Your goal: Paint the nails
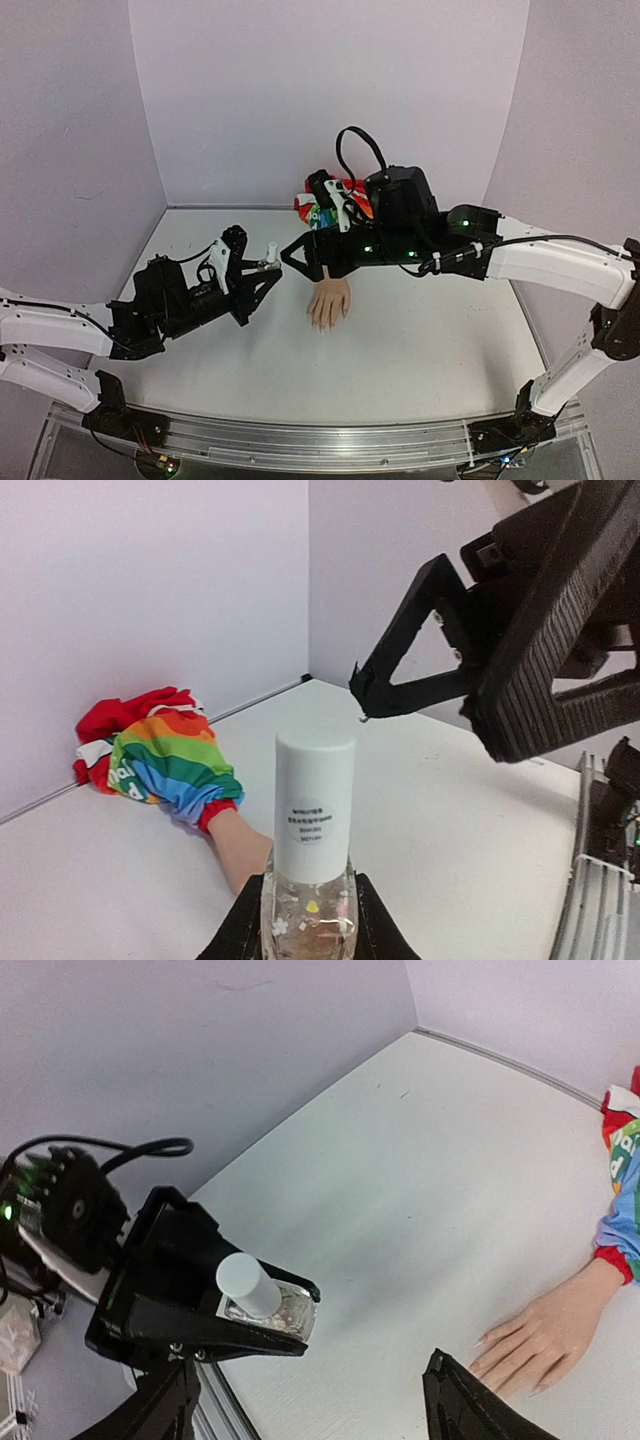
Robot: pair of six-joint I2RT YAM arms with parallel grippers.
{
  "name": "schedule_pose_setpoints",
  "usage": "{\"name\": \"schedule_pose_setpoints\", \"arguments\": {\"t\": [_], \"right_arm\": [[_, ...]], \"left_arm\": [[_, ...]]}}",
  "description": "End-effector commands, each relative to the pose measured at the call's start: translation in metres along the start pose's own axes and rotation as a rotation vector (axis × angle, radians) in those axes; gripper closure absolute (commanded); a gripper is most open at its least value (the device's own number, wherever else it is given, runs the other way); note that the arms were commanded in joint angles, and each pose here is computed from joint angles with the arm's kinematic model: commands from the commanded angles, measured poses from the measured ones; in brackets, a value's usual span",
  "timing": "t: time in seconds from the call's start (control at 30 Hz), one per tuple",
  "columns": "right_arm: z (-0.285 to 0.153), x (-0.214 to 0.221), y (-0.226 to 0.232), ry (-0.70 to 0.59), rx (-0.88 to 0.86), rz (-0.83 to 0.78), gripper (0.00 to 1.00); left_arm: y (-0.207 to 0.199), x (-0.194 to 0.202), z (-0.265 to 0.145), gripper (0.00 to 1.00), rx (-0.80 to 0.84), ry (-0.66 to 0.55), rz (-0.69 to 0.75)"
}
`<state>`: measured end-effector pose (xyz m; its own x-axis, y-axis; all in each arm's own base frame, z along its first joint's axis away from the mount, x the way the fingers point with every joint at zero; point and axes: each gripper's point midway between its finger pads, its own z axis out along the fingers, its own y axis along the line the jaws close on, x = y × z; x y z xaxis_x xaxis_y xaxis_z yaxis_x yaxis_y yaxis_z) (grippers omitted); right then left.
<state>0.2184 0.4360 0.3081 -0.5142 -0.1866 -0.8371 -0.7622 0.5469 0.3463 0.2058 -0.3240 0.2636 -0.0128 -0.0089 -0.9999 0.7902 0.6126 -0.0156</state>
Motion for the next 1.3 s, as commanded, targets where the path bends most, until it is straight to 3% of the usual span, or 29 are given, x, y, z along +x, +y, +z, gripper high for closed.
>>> {"name": "schedule_pose_setpoints", "arguments": {"t": [0.0,0.23,0.43,0.63,0.77,0.83,0.9,0.97,1.07,1.2,1.27], "right_arm": [[0.01,-0.031,0.001,-0.099,0.062,0.133,0.28],[0.033,-0.036,0.003,-0.091,0.108,0.155,0.37],[0.041,-0.033,-0.003,-0.091,0.146,0.163,0.54],[0.043,-0.029,0.007,-0.064,0.089,0.093,0.78],[0.035,-0.017,0.042,-0.025,-0.12,-0.12,1.0],[0.016,0.013,0.084,0.048,-0.42,-0.321,1.0],[-0.018,0.045,0.121,0.103,-0.746,-0.468,1.0],[-0.043,0.06,0.137,0.156,-0.949,-0.47,1.0],[-0.052,0.073,0.138,0.245,-1.008,-0.455,1.0],[-0.054,0.078,0.128,0.235,-0.944,-0.485,1.0],[-0.052,0.073,0.12,0.215,-0.863,-0.498,0.87]], "left_arm": [[0.02,-0.041,0.008,1.0,-0.159,-0.117,0.026],[0.011,-0.04,0.017,1.0,-0.159,-0.123,0.028],[0.007,-0.039,0.019,1.0,-0.161,-0.119,0.029],[0.005,-0.043,0.012,1.0,-0.135,-0.133,-0.048],[-0.018,-0.046,0.001,1.0,0.06,-0.148,-0.129],[-0.039,-0.049,-0.006,1.0,0.256,-0.128,-0.182],[-0.069,-0.053,-0.026,1.0,0.572,-0.104,-0.253],[-0.09,-0.055,-0.044,1.0,0.8,-0.067,-0.287],[-0.107,-0.048,-0.051,1.0,0.94,0.015,-0.3],[-0.099,-0.046,-0.051,1.0,0.871,-0.027,-0.256],[-0.093,-0.049,-0.047,1.0,0.815,-0.045,-0.211]]}}
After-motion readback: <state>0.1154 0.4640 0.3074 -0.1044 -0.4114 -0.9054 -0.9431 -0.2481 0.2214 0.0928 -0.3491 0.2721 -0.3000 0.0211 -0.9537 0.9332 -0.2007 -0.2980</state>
